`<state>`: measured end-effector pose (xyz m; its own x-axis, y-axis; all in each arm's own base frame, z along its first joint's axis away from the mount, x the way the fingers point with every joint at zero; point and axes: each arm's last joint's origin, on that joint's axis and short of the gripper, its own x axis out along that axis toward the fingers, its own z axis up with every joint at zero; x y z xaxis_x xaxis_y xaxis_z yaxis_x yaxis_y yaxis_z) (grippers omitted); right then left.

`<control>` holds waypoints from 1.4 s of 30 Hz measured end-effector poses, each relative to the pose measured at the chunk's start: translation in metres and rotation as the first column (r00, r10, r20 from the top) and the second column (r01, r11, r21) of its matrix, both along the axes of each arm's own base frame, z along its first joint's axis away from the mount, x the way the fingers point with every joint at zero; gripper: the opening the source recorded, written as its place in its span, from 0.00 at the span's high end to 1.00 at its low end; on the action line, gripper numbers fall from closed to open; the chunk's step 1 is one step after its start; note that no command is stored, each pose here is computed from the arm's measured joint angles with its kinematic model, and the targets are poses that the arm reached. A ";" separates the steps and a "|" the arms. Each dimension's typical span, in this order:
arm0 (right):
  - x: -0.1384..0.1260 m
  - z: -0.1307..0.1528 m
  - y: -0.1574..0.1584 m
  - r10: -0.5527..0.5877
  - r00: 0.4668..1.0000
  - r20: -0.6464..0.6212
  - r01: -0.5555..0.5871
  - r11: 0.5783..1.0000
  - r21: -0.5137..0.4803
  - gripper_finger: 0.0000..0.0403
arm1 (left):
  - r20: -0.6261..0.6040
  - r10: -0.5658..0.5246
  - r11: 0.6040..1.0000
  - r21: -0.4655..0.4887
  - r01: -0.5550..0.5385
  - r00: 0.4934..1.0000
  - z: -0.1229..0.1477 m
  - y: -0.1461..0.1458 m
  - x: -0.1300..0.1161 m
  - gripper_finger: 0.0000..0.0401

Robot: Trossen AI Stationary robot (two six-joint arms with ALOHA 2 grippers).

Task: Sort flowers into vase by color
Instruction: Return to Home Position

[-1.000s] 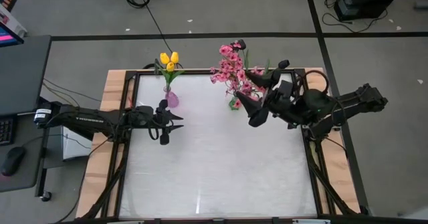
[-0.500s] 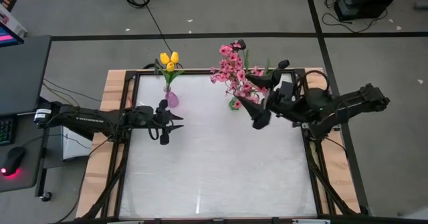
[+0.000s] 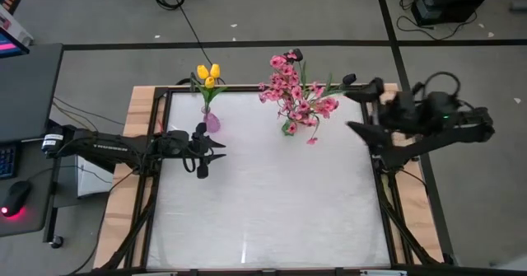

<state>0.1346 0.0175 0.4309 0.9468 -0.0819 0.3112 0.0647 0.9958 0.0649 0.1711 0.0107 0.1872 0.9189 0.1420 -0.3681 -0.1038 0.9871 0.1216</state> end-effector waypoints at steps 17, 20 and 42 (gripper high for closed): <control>-0.063 -0.131 -0.010 0.083 0.996 -0.022 -0.084 0.995 -0.053 0.02 | 0.000 0.000 1.000 0.000 0.000 1.000 0.000 0.000 0.000 0.63; -0.063 -0.148 -0.011 0.069 0.997 -0.032 -0.071 0.996 -0.058 0.02 | 0.000 0.000 1.000 0.000 0.000 1.000 0.000 0.000 0.000 0.63; -0.046 -0.229 -0.008 0.157 0.972 -0.174 -0.149 0.987 0.062 0.02 | 0.000 0.000 1.000 0.000 0.000 1.000 0.000 0.000 0.000 0.63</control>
